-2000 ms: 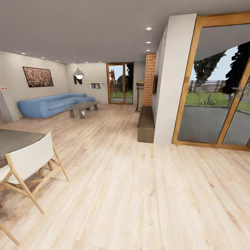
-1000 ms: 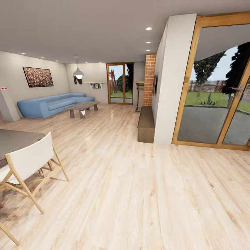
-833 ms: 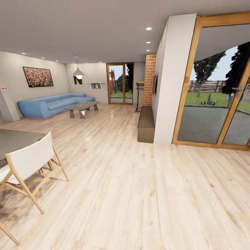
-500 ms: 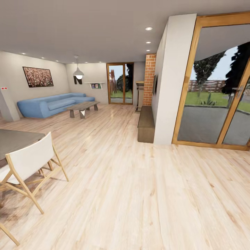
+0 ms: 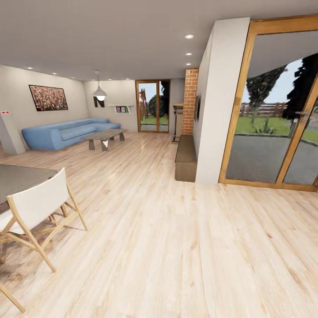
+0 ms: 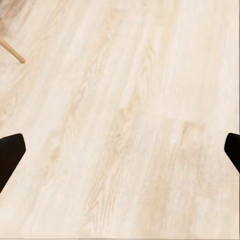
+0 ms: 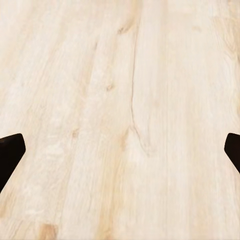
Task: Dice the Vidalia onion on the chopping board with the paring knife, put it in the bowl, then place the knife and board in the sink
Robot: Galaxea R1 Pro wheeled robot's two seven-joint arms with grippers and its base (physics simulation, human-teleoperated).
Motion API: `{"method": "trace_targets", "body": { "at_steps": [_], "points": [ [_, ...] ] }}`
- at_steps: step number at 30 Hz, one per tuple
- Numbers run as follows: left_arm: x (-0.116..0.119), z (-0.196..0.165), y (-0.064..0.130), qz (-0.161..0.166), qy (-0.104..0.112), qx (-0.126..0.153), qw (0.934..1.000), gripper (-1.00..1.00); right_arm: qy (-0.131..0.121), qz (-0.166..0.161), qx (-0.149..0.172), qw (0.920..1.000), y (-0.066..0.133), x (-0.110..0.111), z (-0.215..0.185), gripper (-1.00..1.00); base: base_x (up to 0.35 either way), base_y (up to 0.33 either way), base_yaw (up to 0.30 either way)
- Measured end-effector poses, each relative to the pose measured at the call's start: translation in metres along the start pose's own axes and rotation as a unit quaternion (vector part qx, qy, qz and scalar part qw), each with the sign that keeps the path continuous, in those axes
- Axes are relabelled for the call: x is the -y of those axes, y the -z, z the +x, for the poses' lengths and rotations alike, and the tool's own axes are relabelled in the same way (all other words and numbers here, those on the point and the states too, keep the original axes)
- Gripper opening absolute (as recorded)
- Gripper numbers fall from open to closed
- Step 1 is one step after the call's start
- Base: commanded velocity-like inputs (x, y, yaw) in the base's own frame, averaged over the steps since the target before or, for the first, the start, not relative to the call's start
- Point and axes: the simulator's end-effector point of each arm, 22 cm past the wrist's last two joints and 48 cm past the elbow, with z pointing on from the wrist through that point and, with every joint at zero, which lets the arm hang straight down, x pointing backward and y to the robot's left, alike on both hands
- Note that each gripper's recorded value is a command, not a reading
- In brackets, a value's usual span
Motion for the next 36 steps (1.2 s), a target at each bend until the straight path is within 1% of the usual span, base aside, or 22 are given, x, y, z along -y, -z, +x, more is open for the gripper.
{"method": "trace_targets", "body": {
  "at_steps": [1,2,3,5,8,11,14,36],
  "points": [
    [0.008,0.006,0.002,0.004,0.004,-0.006,1.0000,1.00,0.000,0.000,0.000,1.0000,0.000,0.000,0.000,1.00,0.000,0.000,0.000],
    [0.014,0.029,0.006,0.007,0.008,-0.027,0.9996,1.00,0.000,0.000,0.001,1.0000,0.000,0.001,0.000,1.00,0.000,0.000,0.000],
    [0.014,0.035,0.007,0.008,0.008,-0.030,0.9995,1.00,0.000,0.001,0.001,1.0000,0.000,0.001,0.000,1.00,0.000,0.000,0.000],
    [0.015,0.046,0.011,0.008,0.010,-0.025,0.9996,1.00,-0.001,0.001,0.010,1.0000,0.000,0.000,-0.004,1.00,0.000,0.000,0.000],
    [0.015,0.053,0.013,0.008,0.010,-0.026,0.9996,1.00,-0.002,0.001,0.015,0.9999,0.000,0.000,-0.006,1.00,0.000,0.000,0.000],
    [0.015,0.056,0.014,0.008,0.010,-0.027,0.9996,1.00,-0.002,0.000,0.020,0.9998,0.000,0.000,-0.008,1.00,0.000,0.000,-0.070],
    [0.016,0.056,0.014,0.008,0.010,-0.026,0.9996,1.00,-0.002,0.000,0.021,0.9998,0.001,0.000,-0.008,1.00,0.000,0.000,-0.215],
    [0.014,0.052,0.014,0.007,0.011,-0.021,0.9997,1.00,-0.004,0.001,0.028,0.9996,0.001,0.000,-0.014,1.00,0.000,0.000,-0.254]
  ]
}}
